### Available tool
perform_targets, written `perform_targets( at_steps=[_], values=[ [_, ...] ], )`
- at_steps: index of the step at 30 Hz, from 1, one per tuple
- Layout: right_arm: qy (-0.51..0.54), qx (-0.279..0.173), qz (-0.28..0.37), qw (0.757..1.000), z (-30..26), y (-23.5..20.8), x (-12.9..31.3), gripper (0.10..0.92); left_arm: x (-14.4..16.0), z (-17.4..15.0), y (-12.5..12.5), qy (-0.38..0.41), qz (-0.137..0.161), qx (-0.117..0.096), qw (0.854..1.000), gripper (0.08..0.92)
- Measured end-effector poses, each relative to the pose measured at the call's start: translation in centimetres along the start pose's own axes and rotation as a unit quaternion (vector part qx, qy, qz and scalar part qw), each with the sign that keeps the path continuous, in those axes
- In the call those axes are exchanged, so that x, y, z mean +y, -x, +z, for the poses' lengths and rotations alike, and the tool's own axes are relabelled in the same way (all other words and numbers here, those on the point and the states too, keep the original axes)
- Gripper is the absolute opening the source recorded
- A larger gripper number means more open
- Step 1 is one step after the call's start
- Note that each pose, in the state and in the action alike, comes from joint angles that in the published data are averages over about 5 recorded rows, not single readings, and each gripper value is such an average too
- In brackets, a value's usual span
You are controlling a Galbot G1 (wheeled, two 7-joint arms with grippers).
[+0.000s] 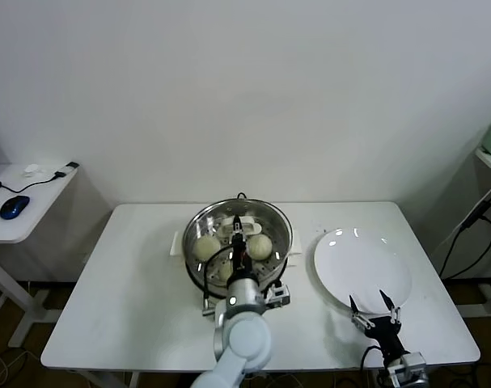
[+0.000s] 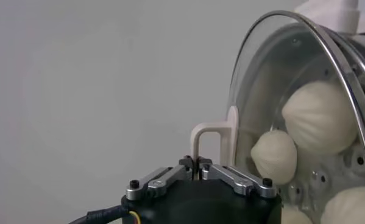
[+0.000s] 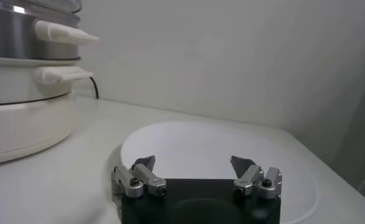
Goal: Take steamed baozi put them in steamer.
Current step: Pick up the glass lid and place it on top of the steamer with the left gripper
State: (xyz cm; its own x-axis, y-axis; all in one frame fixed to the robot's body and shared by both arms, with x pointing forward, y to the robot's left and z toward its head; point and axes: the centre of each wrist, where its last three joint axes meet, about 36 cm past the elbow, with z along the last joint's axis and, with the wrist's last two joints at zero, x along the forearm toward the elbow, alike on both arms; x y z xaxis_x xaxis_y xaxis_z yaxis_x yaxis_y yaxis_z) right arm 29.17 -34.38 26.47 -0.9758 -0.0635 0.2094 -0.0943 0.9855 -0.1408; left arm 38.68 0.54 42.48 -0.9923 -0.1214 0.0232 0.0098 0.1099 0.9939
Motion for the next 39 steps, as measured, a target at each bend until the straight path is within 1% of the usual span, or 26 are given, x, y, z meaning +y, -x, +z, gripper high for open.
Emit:
perform_targets(
  at_steps=[9, 20, 22, 26, 32, 39],
  values=[
    [0.002, -0.004, 0.000, 1.000, 0.3, 0.0, 0.4, 0.823, -0.8, 0.8, 0.5, 0.021, -0.001, 0.007, 1.000, 0.132],
    [0.001, -0.005, -0.004, 1.000, 0.7, -0.1, 0.6, 0.823, -1.6, 1.1, 0.5, 0.044, -0.005, 0.004, 0.999, 0.132],
    [0.000, -0.005, -0.006, 1.000, 0.6, -0.1, 0.5, 0.823, -1.6, 1.1, 0.4, 0.046, -0.003, 0.003, 0.999, 0.145],
    [-0.003, -0.007, -0.010, 1.000, 0.3, 0.0, 0.4, 0.823, -1.2, 1.1, 0.2, 0.043, 0.004, -0.001, 0.999, 0.232],
    [-0.006, -0.005, -0.015, 1.000, -0.1, 0.0, 0.2, 0.823, -0.3, 1.1, -0.2, 0.034, 0.008, -0.010, 0.999, 0.405],
    [-0.007, -0.001, -0.016, 1.000, -0.2, 0.0, 0.2, 0.823, 0.8, 2.3, -1.1, 0.019, 0.011, -0.014, 1.000, 0.605]
  ],
)
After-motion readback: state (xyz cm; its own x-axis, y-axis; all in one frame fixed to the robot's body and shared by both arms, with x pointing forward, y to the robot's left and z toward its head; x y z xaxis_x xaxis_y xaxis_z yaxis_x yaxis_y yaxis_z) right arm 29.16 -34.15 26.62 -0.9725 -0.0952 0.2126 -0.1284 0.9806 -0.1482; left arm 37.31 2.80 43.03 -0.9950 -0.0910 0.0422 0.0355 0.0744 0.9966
